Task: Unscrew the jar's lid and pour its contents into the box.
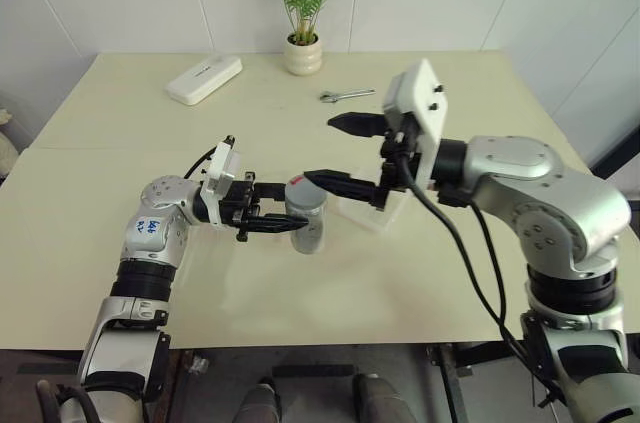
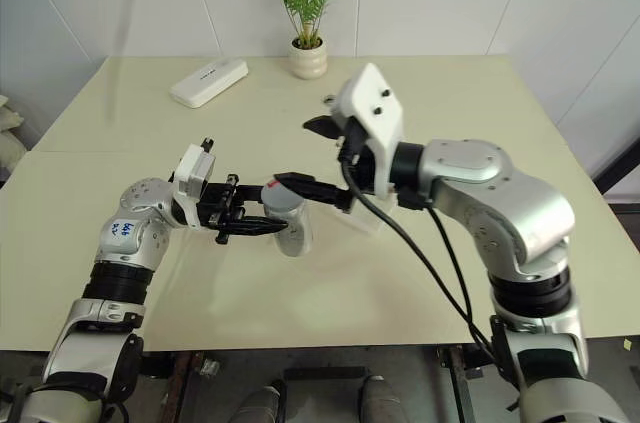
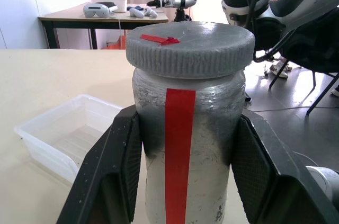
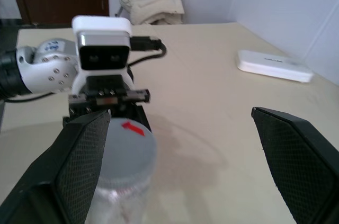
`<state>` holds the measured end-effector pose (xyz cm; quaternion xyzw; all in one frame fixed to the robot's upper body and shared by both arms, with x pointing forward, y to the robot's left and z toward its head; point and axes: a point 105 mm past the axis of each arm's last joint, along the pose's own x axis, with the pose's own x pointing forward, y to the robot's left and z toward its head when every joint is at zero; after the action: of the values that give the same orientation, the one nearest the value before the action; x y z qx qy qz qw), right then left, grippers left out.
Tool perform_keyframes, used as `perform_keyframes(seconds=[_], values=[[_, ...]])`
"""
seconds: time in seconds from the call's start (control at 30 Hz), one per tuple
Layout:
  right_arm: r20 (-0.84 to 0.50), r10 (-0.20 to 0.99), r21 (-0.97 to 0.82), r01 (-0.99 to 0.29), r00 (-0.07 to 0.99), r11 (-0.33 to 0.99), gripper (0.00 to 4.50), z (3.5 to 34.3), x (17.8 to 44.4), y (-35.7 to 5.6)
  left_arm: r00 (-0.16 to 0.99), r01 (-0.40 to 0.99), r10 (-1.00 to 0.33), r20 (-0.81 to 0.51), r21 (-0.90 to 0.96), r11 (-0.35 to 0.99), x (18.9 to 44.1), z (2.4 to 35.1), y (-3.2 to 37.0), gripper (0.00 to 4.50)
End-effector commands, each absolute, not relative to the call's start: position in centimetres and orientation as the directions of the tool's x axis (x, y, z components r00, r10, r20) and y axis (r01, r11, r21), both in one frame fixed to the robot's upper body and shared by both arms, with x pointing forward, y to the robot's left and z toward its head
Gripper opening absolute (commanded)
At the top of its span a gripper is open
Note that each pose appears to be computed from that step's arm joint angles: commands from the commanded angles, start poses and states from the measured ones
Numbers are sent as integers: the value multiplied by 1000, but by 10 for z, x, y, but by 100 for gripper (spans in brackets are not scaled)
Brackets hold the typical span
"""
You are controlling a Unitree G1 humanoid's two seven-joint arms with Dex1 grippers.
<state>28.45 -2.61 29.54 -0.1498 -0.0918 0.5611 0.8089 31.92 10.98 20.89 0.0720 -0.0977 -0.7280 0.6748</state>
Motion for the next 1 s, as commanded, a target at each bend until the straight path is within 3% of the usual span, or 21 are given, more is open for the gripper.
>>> perform_keyframes(seconds=[0.03, 0.33, 1.0], values=[[20, 946, -373, -876, 323, 307, 447, 305, 280, -13, -97, 951, -995, 30, 296, -83, 318, 221, 108, 200], [23, 953, -336, -895, 302, 292, 447, 289, 287, 10, -93, 949, -995, 34, 305, -78, 319, 221, 108, 200], [-20, 924, -305, -883, 381, 357, 447, 271, 297, 2, -78, 950, -996, 36, 305, -63, 321, 220, 109, 200]])
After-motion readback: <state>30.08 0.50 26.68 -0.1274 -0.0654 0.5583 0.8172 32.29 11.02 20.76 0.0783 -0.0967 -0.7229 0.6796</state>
